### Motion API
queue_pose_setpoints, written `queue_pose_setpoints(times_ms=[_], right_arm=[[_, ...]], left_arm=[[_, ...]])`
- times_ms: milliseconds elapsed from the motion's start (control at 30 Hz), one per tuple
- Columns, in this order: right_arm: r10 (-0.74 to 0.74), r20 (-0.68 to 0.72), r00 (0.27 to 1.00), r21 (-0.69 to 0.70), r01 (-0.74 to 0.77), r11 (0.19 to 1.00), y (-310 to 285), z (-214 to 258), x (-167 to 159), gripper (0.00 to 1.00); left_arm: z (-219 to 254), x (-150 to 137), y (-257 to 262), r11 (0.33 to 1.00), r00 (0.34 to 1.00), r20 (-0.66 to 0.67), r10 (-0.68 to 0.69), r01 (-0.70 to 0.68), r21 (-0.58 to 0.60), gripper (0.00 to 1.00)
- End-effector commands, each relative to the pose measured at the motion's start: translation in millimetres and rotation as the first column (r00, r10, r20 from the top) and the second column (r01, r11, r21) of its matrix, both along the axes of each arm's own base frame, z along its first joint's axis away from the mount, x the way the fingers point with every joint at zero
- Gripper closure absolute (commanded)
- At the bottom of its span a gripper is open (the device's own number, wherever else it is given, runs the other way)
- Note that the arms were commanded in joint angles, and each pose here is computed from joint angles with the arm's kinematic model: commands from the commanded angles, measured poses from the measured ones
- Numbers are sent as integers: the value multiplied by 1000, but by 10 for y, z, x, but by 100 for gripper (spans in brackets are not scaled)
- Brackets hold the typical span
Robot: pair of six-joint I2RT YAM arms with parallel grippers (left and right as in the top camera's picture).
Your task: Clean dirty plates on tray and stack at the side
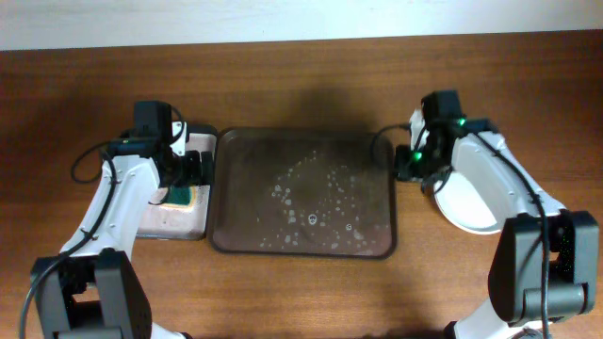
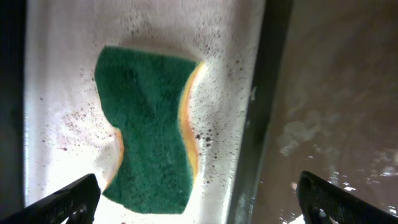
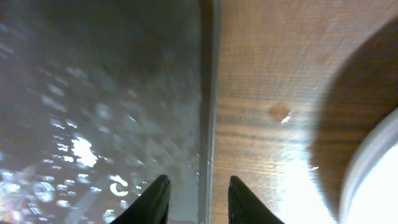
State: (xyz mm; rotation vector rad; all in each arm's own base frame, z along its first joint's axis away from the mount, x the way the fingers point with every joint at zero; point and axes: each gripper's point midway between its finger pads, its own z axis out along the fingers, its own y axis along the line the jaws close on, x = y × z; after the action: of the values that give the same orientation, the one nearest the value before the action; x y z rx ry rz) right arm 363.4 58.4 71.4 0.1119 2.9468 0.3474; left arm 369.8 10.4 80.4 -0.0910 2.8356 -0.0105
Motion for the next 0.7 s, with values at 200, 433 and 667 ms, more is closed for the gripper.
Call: queue_pose_setpoints(times_ms=[200, 433, 667], right_arm=[[-6, 139, 990, -15, 8, 1000, -110, 1033, 32, 1], [-35, 153, 988, -67, 46, 997, -282, 1295, -383, 1], [-39, 328, 944, -70, 65, 995, -319, 1461, -801, 1]], left_arm=[[561, -69, -148, 996, 999, -19, -30, 28, -86, 1], [820, -499, -246, 990, 997, -61, -44, 35, -135, 1], [1316, -727, -256, 991, 973, 219, -74, 97, -96, 1]])
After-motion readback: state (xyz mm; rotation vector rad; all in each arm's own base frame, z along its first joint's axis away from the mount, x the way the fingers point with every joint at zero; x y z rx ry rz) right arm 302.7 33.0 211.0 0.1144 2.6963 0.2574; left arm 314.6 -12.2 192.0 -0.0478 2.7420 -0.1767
